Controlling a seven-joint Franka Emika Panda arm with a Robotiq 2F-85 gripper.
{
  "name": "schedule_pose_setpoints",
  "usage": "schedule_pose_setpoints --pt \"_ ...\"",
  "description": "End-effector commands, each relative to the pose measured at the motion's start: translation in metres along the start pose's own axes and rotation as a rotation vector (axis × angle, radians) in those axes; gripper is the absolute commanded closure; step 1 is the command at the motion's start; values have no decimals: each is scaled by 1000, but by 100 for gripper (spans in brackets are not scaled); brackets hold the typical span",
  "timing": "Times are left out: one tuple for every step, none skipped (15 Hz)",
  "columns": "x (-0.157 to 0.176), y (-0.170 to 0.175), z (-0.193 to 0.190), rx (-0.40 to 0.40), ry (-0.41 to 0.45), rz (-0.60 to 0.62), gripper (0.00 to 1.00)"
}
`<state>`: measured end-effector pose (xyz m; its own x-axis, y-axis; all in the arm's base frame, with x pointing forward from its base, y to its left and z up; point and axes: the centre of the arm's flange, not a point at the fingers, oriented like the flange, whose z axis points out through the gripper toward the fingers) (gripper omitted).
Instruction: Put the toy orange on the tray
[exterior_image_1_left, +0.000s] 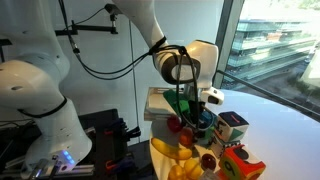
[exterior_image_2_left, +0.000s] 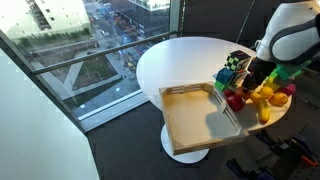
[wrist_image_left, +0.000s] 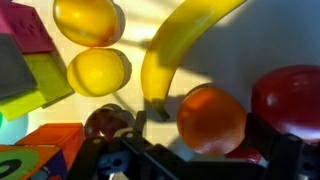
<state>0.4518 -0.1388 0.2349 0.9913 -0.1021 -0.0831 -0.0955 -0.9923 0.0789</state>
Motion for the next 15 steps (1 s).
schedule_pose_setpoints --pt "13 2 4 -4 11 5 0" --pt "14 2 6 -1 10 3 0" --pt "15 1 7 0 8 1 0" --pt "15 0 9 2 7 -1 0" --pt "16 -1 10 2 6 -3 0" --pt "16 -1 11 4 4 -4 0" --pt "17 -2 12 6 2 -5 0" --pt "17 -3 13 8 0 -7 0" --pt "16 -4 15 9 -2 -9 0" --pt "16 -5 17 8 -5 -11 0" --pt "16 -5 18 5 -7 -14 0" --pt "16 -6 19 4 -9 -15 0" --pt "17 -6 21 1 -9 -20 0" --pt "18 -7 22 -5 -6 -25 0" --pt "19 -7 23 -7 -2 -28 0"
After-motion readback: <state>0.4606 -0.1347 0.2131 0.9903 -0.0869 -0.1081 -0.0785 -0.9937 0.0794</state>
